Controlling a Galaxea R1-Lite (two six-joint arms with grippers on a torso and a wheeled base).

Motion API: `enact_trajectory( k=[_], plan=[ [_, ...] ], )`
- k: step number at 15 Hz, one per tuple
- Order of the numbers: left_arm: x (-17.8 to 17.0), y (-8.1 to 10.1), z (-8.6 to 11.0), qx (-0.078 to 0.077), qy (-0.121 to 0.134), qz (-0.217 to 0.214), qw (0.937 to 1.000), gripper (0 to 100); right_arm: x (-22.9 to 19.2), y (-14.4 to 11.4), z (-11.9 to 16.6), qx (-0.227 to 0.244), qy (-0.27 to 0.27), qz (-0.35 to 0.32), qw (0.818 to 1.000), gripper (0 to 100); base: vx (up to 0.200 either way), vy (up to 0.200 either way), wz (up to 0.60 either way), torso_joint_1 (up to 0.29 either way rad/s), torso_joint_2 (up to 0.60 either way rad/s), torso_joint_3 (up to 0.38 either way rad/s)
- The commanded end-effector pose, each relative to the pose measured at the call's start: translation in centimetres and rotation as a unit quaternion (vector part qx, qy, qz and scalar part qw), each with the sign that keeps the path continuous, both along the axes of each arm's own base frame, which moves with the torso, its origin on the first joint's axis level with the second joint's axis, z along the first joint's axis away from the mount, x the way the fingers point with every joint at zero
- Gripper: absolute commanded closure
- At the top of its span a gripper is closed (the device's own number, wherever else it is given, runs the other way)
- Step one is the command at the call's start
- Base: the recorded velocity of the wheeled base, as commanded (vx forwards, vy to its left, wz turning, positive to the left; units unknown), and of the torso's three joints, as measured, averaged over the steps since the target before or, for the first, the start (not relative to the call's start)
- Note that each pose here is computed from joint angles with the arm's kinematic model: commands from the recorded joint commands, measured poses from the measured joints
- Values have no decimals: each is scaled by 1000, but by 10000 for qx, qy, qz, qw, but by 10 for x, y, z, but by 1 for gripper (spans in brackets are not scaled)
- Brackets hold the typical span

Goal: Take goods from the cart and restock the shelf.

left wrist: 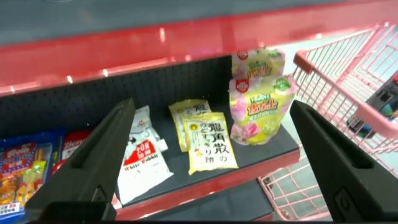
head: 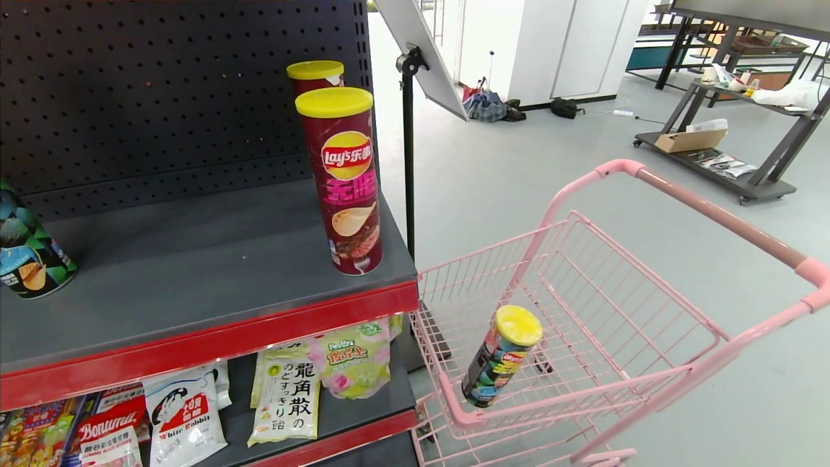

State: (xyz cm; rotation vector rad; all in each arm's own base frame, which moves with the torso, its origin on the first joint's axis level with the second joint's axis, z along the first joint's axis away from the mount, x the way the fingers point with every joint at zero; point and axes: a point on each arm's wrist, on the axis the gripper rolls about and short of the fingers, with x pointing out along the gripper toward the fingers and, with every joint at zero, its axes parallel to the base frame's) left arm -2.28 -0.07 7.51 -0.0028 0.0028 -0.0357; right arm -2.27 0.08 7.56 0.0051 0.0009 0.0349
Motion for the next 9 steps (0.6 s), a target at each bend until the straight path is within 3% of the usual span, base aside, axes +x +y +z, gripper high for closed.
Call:
enact_trajectory(
  k=[1, 3, 7, 8, 9],
  plan=[
    [0, 0, 0, -2, 2, 2, 10000, 0, 0, 0, 0, -3, -4, 2, 10000, 0, 0, 0, 0, -178, 515, 344],
    [0, 0, 0, -2, 2, 2, 10000, 0, 0, 0, 0, -10, -5, 10, 10000, 0, 0, 0, 0, -112, 349, 220],
    [0, 0, 0, -2, 2, 2, 10000, 0, 1, 0, 1, -25, 72, -67, 9999, 0, 0, 0, 0, -18, 56, 38],
    [0, 0, 0, -2, 2, 2, 10000, 0, -1, 0, 18, 28, -88, -29, 10000, 0, 0, 0, 0, 0, 0, 0],
    [0, 0, 0, -2, 2, 2, 10000, 0, 10, 0, 76, 373, 23, -22, 9993, 0, 0, 0, 0, 0, 0, 0]
  ],
)
